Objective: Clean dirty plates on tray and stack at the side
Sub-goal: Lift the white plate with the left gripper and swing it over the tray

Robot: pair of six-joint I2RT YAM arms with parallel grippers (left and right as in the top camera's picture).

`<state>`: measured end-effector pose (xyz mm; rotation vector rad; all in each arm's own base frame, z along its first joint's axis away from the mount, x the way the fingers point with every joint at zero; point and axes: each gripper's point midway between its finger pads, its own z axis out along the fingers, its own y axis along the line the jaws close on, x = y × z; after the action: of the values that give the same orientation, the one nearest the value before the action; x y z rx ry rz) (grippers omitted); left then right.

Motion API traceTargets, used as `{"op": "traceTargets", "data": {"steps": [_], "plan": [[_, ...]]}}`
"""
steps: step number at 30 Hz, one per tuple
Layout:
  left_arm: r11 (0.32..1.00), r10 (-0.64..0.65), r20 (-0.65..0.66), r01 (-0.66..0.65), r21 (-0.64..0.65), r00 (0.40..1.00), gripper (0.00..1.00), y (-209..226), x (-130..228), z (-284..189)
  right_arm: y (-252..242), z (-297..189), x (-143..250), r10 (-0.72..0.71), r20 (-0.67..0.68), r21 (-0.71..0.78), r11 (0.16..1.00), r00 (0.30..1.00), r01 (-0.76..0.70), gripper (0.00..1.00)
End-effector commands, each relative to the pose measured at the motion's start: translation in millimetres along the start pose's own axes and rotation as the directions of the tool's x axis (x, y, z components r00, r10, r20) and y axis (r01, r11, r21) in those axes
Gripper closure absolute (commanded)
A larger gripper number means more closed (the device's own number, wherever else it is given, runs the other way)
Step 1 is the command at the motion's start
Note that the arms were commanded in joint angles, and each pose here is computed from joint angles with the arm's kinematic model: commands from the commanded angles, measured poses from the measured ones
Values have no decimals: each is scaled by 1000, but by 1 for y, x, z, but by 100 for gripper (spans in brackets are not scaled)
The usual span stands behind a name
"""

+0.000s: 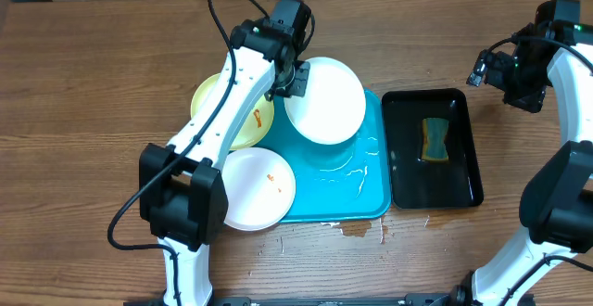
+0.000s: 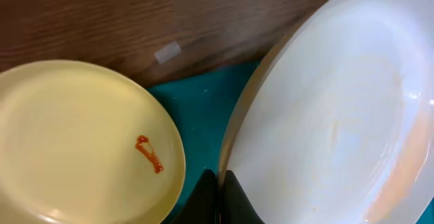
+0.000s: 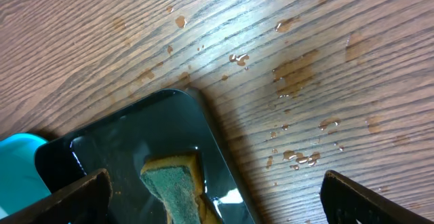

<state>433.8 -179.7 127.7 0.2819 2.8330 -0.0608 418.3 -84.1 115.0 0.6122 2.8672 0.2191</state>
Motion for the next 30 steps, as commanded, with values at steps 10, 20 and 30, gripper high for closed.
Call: {"op": "traceTargets", "data": {"steps": [10,20,30], "plan": [[992,92,236,-111,68,967,96,-72,-43,-50,3,-14,-7,-4,46,-5,1000,999,4,0],[965,234,395,-162,-207,888,96,-118,-45,-75,3,-14,-7,-4,47,-5,1000,999,4,0],[897,319,523,-73,-436,791,96,-156,-25,-118,3,-14,-7,-4,46,-5,1000,999,4,0]]}}
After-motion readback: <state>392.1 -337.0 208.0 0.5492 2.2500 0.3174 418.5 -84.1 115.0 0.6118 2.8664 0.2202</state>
